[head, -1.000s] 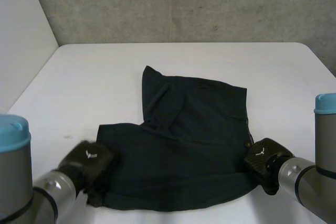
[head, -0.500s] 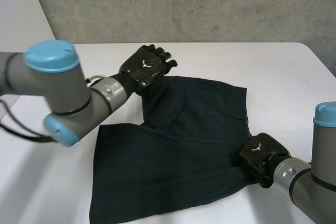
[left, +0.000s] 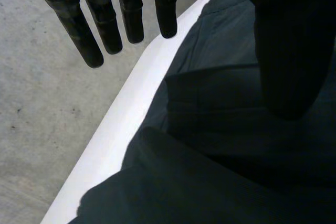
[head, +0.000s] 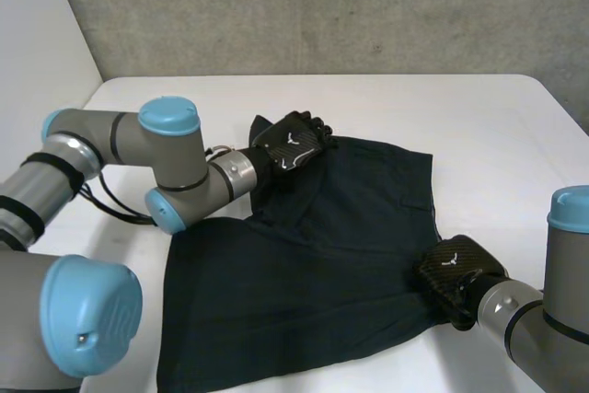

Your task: Fold the shorts.

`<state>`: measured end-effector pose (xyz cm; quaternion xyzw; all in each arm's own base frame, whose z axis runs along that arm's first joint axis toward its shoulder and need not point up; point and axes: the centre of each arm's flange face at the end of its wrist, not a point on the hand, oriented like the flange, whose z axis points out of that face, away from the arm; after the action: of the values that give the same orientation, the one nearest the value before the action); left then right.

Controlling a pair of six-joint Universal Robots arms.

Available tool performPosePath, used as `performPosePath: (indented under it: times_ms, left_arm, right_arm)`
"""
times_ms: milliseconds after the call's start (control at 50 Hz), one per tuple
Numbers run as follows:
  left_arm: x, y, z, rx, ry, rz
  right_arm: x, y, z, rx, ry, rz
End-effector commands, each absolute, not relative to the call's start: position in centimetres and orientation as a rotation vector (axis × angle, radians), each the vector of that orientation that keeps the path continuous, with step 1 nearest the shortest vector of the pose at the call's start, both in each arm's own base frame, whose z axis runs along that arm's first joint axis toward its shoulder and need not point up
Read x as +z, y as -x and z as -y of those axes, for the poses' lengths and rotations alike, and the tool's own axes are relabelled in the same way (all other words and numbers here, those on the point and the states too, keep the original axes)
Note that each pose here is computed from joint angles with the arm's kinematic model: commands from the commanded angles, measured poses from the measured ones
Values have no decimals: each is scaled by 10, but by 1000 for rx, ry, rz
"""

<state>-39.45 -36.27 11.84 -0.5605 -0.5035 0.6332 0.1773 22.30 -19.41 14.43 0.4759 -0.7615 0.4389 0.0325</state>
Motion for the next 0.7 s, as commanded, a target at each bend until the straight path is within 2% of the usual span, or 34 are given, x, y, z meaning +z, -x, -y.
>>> performPosePath:
  times_ms: [20, 260, 380, 500, 700]
  left_arm:
    - [105, 397, 363, 1751, 1591, 1450]
    - [113, 395, 370, 1805, 1588, 1461]
    - [117, 386, 384, 1928, 1628, 1566]
    - [114, 351, 401, 1968, 1781, 1778]
    - [126, 308, 383, 1817, 1904, 2044]
  right_arm:
    - [143, -222, 194, 1347, -1464, 2347]
    - [144, -223, 194, 1352, -1464, 2344]
    - [145, -224, 194, 1366, -1444, 2362]
    - [145, -223, 195, 1371, -1430, 2371]
    - [146, -224, 195, 1376, -1433, 2367]
